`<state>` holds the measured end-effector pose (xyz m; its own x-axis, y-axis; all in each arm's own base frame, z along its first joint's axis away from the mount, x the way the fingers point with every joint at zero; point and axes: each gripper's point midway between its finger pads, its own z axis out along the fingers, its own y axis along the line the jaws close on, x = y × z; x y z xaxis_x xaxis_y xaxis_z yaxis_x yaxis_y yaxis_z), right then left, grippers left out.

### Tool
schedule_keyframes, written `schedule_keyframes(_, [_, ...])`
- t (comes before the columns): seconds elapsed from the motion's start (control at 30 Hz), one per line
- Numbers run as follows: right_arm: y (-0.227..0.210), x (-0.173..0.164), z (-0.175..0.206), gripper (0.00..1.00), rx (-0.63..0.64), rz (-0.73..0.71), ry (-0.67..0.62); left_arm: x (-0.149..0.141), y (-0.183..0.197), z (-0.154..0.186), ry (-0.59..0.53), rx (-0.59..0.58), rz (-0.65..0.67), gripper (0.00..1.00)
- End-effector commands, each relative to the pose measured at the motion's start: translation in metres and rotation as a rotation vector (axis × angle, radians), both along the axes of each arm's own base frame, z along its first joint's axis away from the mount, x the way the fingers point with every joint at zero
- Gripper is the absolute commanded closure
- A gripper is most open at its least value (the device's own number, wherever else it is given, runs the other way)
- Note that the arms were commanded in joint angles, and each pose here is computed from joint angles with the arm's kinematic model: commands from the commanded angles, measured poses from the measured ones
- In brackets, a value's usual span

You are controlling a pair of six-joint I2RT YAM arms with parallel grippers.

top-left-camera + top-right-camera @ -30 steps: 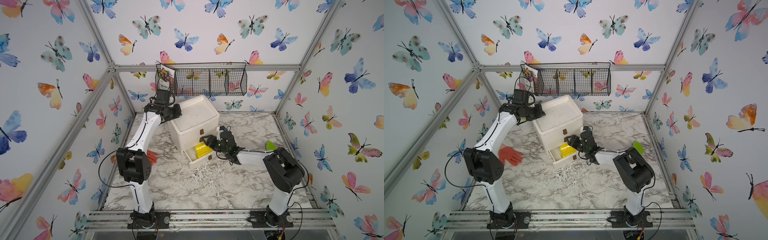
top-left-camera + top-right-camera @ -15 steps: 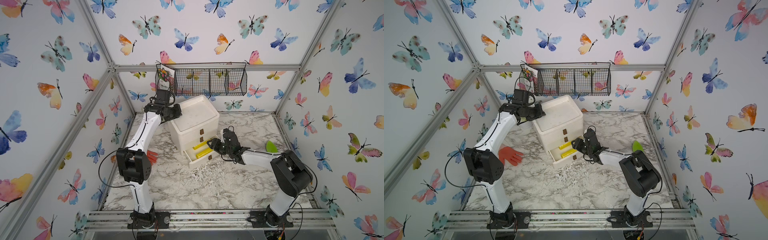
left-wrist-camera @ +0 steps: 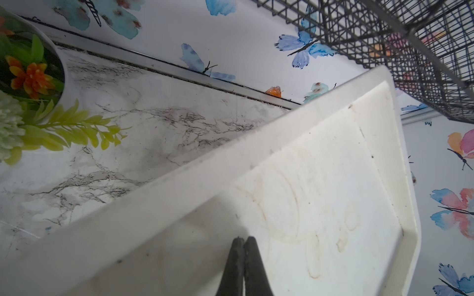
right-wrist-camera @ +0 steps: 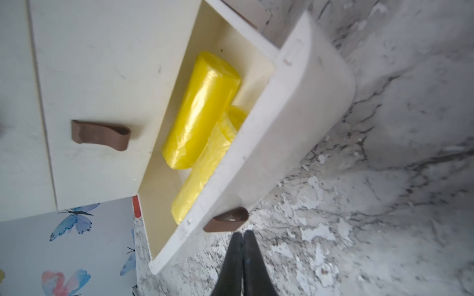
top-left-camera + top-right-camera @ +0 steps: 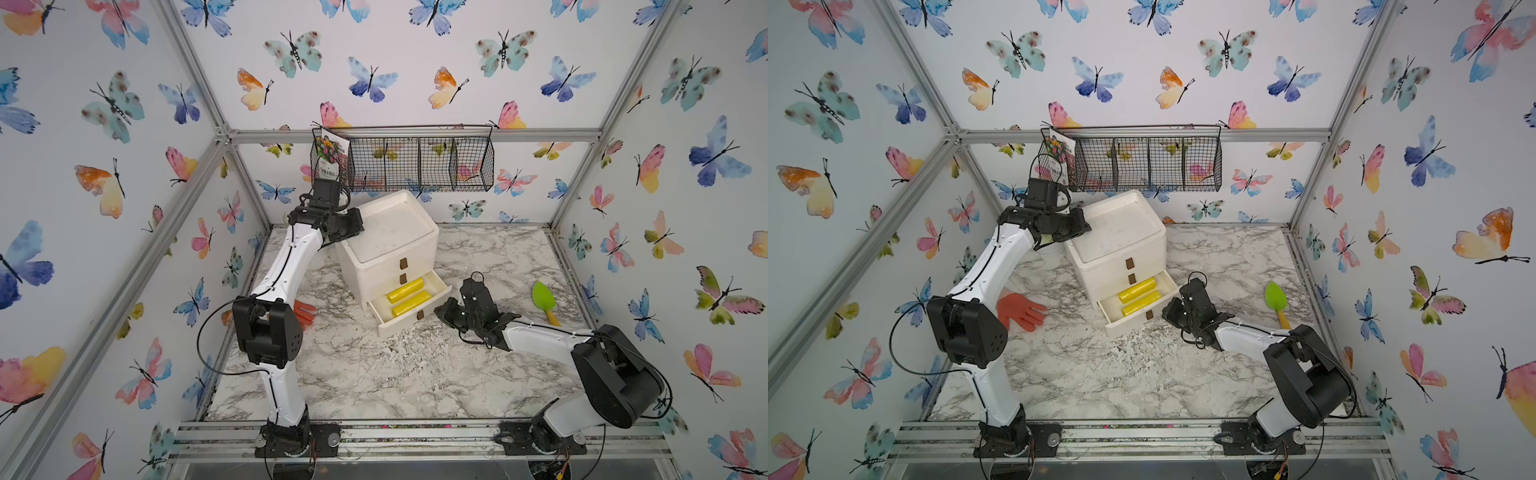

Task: Sort the rolls of trash bags by color and place them into the drawer
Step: Close the drawer of the storage box.

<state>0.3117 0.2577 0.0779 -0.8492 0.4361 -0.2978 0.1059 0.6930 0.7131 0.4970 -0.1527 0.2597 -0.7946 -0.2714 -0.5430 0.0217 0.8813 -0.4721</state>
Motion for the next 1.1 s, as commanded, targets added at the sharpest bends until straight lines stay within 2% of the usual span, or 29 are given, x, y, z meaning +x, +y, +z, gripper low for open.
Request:
schedule_keyframes(0.0, [0.001,-0.003,-0.013,0.98,0.016,-0.004,0.059,-0.050,0.023,-0.113,0.397,0.161,0.024,1.00])
schedule_keyframes(0.1, [0.009,0.003,-0.015,0.98,0.029,0.008,0.065,-0.054,0.025,-0.118,0.412,0.171,0.023,1.00])
schedule_keyframes(0.13, [0.011,0.005,-0.015,0.98,0.033,0.012,0.065,-0.056,0.025,-0.109,0.391,0.169,0.025,1.00])
schedule_keyframes(0.37, [0.034,0.023,-0.020,0.98,0.074,0.044,0.077,-0.072,0.025,-0.126,0.425,0.182,0.020,1.00])
schedule_keyframes(0.53, [0.052,0.036,-0.007,0.98,0.119,0.062,0.046,-0.081,0.024,-0.134,0.437,0.185,0.015,1.00])
schedule_keyframes(0.8, [0.072,0.059,0.006,0.98,0.123,0.088,-0.004,-0.084,0.019,-0.136,0.443,0.188,0.003,1.00])
schedule_keyframes(1.07, [0.087,0.076,-0.009,0.98,0.111,0.113,0.003,-0.083,0.018,-0.134,0.439,0.186,0.001,1.00])
